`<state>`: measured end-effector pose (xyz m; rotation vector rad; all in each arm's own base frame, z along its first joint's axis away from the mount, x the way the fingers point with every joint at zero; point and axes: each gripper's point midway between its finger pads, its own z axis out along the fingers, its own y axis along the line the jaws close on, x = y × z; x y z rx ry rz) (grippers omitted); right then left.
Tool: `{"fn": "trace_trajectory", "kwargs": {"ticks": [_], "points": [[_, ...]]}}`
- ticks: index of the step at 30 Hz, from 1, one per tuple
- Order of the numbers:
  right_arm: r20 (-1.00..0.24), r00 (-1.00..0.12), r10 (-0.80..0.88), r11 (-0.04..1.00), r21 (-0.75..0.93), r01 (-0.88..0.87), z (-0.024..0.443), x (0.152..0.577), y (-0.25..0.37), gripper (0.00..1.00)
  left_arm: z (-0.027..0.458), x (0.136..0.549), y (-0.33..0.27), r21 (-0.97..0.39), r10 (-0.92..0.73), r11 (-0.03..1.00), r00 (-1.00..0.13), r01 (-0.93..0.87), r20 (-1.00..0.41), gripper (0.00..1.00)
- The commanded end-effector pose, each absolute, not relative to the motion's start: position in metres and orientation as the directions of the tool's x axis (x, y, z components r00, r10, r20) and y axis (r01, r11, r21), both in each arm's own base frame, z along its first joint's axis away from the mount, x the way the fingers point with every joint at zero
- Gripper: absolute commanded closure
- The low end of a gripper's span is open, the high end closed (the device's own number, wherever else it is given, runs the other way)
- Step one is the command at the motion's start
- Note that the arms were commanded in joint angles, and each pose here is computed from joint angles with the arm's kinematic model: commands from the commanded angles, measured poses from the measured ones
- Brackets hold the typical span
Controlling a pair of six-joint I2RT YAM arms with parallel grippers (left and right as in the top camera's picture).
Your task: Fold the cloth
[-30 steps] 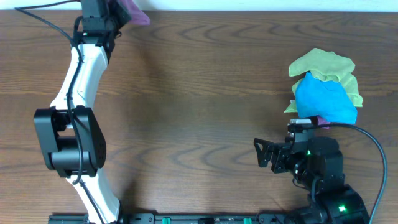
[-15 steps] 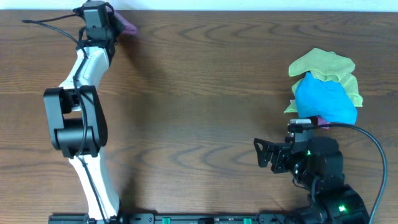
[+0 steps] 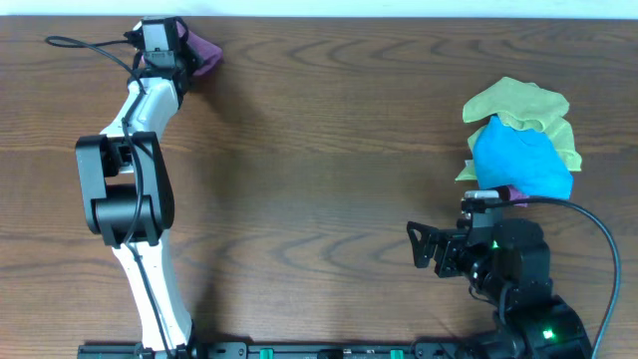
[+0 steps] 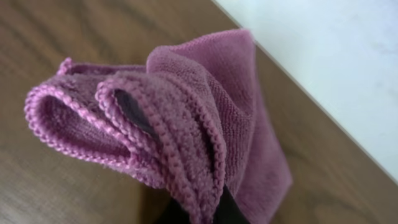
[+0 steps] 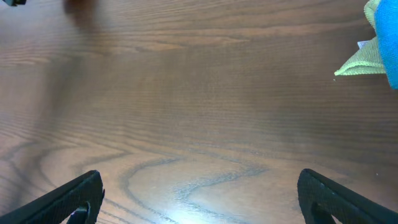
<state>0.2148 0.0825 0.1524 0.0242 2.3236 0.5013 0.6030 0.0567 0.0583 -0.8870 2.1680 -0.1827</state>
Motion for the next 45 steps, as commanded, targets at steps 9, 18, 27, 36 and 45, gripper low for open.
{"fn": "trace_trajectory", "kwargs": {"ticks": [9, 18, 27, 36, 45], "points": [[-0.665, -0.724, 0.184, 0.922, 0.372, -0.107, 0.150, 0.215, 0.080, 0.01, 0.035, 0.579, 0.067, -0.305, -0.657, 0.736, -0.526, -0.605, -0.540, 0.18], [-0.665, -0.724, 0.184, 0.922, 0.372, -0.107, 0.150, 0.215, 0.080, 0.01, 0.056, 0.563, 0.073, -0.263, -0.631, 0.756, -0.563, -0.599, -0.534, 0.05], [-0.665, -0.724, 0.184, 0.922, 0.372, -0.107, 0.150, 0.215, 0.080, 0.01, 0.152, 0.542, 0.070, -0.215, -0.500, 0.848, -0.598, -0.484, -0.626, 0.05], [-0.665, -0.724, 0.184, 0.922, 0.372, -0.107, 0.150, 0.215, 0.080, 0.01, 0.209, 0.490, 0.065, -0.200, -0.497, 0.851, -0.621, -0.485, -0.607, 0.05], [-0.665, -0.724, 0.184, 0.922, 0.372, -0.107, 0.150, 0.215, 0.080, 0.01, 0.270, 0.435, 0.058, -0.165, -0.424, 0.890, -0.641, -0.424, -0.640, 0.05]]}}
